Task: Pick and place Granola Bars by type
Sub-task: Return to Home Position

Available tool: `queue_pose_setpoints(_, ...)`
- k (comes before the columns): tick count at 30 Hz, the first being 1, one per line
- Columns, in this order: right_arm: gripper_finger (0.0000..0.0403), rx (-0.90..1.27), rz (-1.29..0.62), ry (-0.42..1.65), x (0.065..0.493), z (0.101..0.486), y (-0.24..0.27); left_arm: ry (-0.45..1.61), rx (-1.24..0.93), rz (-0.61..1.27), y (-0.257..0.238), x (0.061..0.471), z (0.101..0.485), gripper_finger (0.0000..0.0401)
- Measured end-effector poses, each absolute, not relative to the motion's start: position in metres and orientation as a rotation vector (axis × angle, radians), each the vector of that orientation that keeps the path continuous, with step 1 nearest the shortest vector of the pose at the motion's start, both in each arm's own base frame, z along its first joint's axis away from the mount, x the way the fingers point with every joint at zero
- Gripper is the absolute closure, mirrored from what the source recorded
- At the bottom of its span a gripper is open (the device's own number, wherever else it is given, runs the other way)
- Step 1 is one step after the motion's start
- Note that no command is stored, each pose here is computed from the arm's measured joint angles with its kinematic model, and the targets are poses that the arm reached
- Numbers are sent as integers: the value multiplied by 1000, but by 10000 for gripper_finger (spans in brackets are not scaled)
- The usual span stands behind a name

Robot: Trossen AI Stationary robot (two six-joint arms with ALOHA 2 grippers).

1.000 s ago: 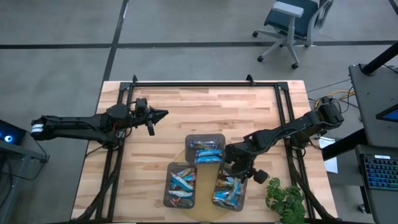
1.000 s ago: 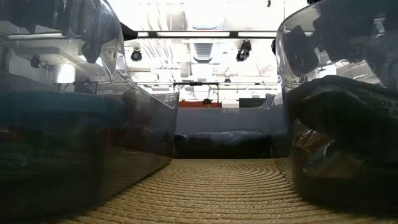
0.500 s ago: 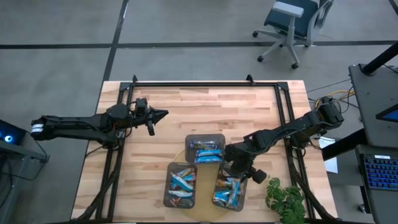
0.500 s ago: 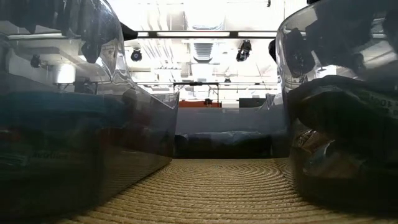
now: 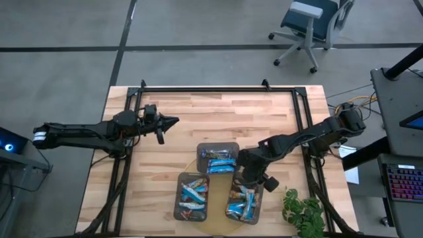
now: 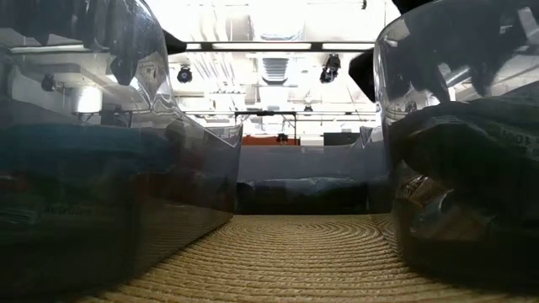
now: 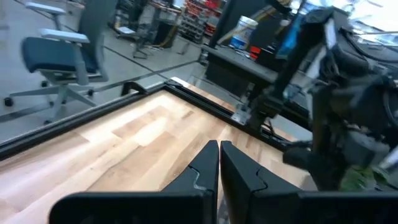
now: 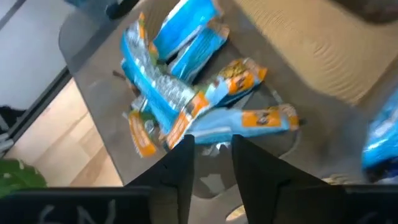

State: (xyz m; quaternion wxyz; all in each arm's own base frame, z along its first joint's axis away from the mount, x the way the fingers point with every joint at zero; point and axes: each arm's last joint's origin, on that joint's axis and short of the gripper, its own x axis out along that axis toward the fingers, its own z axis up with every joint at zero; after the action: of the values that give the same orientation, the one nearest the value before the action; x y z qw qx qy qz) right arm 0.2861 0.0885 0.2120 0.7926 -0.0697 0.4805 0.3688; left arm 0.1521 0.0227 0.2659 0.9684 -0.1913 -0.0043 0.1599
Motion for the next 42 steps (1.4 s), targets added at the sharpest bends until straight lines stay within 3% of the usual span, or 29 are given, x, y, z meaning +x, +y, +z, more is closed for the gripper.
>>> queue_pose_setpoints(8,388,-182,727,941,284,242,84,2,-333,253,21,153,268,401)
queue_pose_setpoints(16,394,-114,556,817,272,270,52,-43,-254,246,21,152,282,401)
queue_pose_setpoints(24,395,-45,317,422,263,291,1,-84,-196,211,20,150,300,401)
queue_pose_setpoints(42,395,45,27,130,190,251,-46,-49,-159,223,19,139,296,401)
